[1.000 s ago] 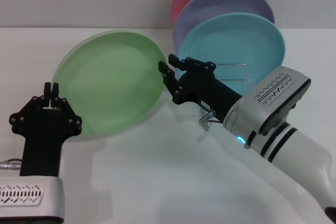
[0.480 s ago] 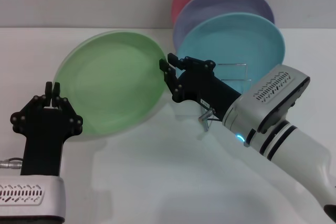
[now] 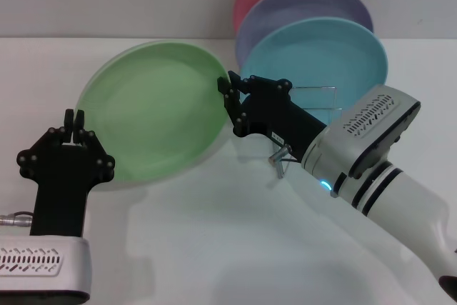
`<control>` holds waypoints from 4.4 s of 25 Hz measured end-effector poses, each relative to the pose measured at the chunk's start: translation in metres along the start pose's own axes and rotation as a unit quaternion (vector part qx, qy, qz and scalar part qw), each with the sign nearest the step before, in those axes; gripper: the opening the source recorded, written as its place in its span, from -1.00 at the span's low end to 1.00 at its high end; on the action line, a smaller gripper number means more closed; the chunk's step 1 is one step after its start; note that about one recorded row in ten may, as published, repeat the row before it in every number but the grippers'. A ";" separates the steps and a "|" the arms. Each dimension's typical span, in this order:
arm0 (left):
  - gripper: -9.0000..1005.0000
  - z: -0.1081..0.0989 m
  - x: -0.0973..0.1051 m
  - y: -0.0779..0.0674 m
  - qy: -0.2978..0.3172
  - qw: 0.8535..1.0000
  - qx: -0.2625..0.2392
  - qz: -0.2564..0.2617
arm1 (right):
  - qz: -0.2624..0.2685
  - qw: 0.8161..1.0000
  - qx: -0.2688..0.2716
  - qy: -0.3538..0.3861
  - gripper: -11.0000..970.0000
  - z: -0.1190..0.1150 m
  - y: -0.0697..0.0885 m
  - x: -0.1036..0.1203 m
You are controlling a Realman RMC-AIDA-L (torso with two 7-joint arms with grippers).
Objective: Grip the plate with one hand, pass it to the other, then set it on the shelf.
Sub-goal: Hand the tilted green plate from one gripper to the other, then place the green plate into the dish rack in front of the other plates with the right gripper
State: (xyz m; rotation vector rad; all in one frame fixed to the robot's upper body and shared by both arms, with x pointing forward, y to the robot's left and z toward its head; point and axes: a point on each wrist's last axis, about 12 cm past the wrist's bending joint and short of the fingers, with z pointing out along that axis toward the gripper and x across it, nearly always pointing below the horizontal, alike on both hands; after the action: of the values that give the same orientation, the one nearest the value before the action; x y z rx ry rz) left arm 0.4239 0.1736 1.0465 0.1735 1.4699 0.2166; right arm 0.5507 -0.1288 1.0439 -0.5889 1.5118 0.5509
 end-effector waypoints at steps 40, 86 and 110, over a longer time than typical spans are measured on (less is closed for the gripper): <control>-0.91 0.003 0.001 0.001 0.002 1.000 0.005 0.001 | -0.003 1.000 0.003 0.006 -0.86 0.004 -0.001 -0.001; 0.20 -0.027 0.009 0.070 -0.207 0.972 -0.005 -0.110 | 0.001 0.998 0.020 -0.061 -0.94 -0.001 -0.004 -0.014; 0.29 -0.006 0.032 0.094 -0.174 0.972 0.030 -0.155 | -0.028 0.959 0.208 -0.193 -0.92 -0.124 -0.007 0.001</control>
State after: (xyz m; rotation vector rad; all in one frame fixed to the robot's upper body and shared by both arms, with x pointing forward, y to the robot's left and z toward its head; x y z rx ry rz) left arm 0.4172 0.2728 1.0385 0.0253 1.1342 -0.1088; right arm 0.4626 -0.2165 1.0459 -0.1811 1.1847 0.2686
